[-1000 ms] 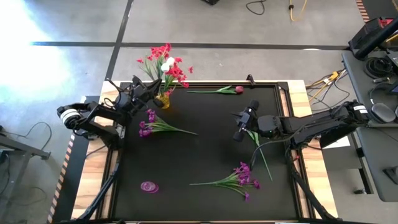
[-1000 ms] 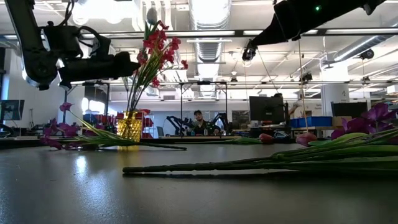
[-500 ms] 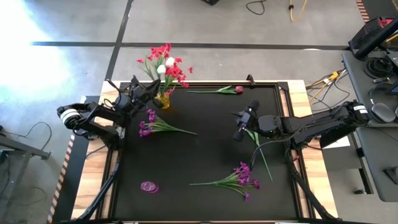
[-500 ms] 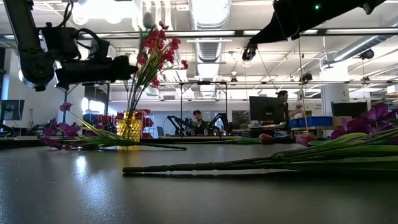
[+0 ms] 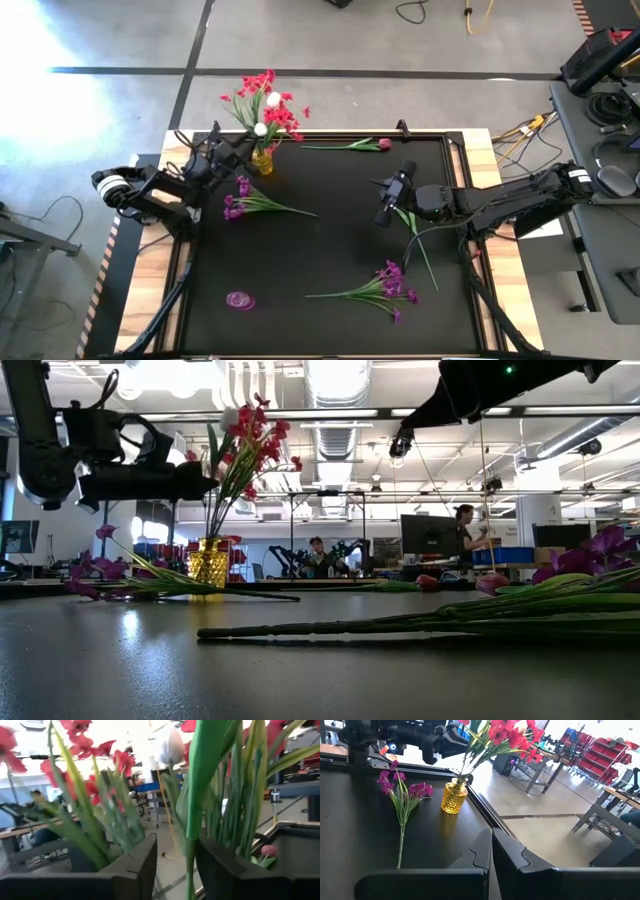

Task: Sort flowers into vase by color
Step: Put the white tulip into the yellow vase

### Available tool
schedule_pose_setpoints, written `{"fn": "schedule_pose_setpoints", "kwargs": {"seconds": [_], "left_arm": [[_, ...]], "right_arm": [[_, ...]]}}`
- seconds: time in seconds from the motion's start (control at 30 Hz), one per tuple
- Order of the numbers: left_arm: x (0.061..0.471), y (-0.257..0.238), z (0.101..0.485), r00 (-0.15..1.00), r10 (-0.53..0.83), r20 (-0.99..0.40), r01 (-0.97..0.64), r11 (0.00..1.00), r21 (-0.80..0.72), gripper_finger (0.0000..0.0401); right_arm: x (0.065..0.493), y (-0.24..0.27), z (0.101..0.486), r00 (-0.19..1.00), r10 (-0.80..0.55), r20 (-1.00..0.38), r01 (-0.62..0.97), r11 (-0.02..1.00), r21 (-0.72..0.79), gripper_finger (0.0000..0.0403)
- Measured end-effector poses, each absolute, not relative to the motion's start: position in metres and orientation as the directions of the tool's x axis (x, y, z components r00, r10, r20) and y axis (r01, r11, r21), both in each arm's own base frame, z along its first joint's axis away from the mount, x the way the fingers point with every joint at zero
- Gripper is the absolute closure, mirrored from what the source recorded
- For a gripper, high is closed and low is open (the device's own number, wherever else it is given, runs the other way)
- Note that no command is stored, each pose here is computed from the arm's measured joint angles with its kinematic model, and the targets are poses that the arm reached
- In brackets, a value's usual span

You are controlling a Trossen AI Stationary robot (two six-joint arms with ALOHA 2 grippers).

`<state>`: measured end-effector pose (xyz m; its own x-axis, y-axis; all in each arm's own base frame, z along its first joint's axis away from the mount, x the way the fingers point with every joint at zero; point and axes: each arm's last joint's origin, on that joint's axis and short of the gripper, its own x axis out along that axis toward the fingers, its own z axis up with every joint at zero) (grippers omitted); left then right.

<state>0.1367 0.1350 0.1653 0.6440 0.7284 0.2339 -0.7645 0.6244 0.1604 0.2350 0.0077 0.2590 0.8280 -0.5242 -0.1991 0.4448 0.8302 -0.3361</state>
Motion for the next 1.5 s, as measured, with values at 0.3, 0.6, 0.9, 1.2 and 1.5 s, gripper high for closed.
{"fn": "schedule_pose_setpoints", "kwargs": {"seconds": [0.3,0.6,0.9,1.2,1.5], "left_arm": [[0.132,0.133,0.16,0.594,0.776,0.209,-0.804,0.564,0.189,0.028],[0.13,0.131,0.161,0.593,0.776,0.215,-0.805,0.561,0.193,0.028],[0.119,0.12,0.162,0.594,0.768,0.239,-0.803,0.553,0.221,0.028],[0.119,0.12,0.166,0.601,0.767,0.223,-0.797,0.557,0.232,0.028],[0.127,0.127,0.174,0.627,0.761,0.168,-0.778,0.596,0.2,0.028]], "right_arm": [[0.235,0.008,0.259,0.828,-0.525,-0.199,0.449,0.832,-0.327,0.0394],[0.235,0.008,0.259,0.828,-0.525,-0.199,0.449,0.832,-0.326,0.0394],[0.235,0.008,0.259,0.828,-0.524,-0.199,0.448,0.832,-0.327,0.0394],[0.235,0.008,0.259,0.828,-0.524,-0.199,0.448,0.832,-0.327,0.0394],[0.235,0.008,0.259,0.828,-0.524,-0.199,0.448,0.832,-0.327,0.0394]]}}
